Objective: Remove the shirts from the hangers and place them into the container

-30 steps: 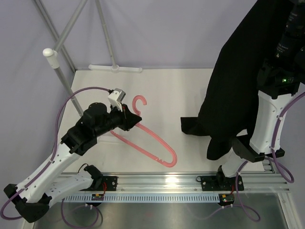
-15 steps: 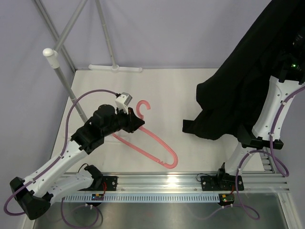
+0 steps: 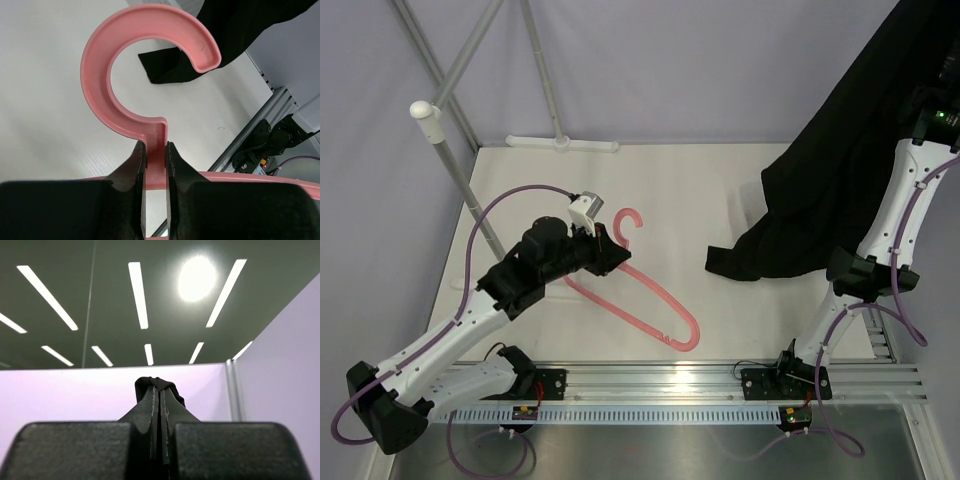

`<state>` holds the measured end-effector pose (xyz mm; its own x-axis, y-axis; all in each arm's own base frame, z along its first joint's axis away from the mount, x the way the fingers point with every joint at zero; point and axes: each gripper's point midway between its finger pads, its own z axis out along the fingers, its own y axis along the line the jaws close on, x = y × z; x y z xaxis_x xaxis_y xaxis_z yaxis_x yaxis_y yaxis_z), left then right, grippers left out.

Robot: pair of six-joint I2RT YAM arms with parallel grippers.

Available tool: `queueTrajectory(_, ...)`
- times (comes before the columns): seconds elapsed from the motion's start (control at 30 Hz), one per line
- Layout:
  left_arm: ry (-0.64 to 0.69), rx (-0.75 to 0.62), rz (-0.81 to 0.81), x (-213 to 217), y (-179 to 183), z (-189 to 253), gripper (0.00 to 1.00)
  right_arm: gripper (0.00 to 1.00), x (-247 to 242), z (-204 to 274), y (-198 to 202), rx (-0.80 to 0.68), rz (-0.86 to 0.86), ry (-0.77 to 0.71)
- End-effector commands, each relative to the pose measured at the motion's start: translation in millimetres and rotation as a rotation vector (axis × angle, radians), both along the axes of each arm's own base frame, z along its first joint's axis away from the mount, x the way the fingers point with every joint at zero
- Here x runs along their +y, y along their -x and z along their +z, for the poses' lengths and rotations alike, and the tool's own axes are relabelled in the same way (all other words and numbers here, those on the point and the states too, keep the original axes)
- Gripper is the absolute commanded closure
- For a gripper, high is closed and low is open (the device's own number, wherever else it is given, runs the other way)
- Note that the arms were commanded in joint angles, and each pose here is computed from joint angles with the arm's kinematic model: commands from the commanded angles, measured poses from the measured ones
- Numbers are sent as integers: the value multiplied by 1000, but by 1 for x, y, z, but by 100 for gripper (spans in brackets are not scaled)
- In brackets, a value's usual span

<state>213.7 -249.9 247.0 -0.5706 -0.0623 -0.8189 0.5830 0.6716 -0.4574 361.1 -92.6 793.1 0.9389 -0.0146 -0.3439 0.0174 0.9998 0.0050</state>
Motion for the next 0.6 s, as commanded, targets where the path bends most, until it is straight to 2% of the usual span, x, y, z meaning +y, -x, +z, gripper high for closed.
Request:
queueTrajectory(0.0,79,-64,3,-6,-2,23,100,100,18,-5,-5,25,142,27)
queueTrajectory(0.13,99,-72,11,-5,3,27,100,100,23,-31,-43,146,235,19)
queueTrajectory(0.2,102,-69,19,-4,4,26,100,100,28,-31,-39,160,233,12)
queueTrajectory(0.23,108,-70,20,-4,5,28,100,100,23,-47,-56,206,241,-20)
queueTrajectory(0.47,138,-79,39,-1,12,40,100,100,17,-90,-40,271,239,-172)
queueTrajectory(0.5,142,-79,39,0,13,41,100,100,14,-114,-39,310,227,-219)
queueTrajectory(0.57,152,-75,45,1,15,43,100,100,5,-132,-31,294,224,-301)
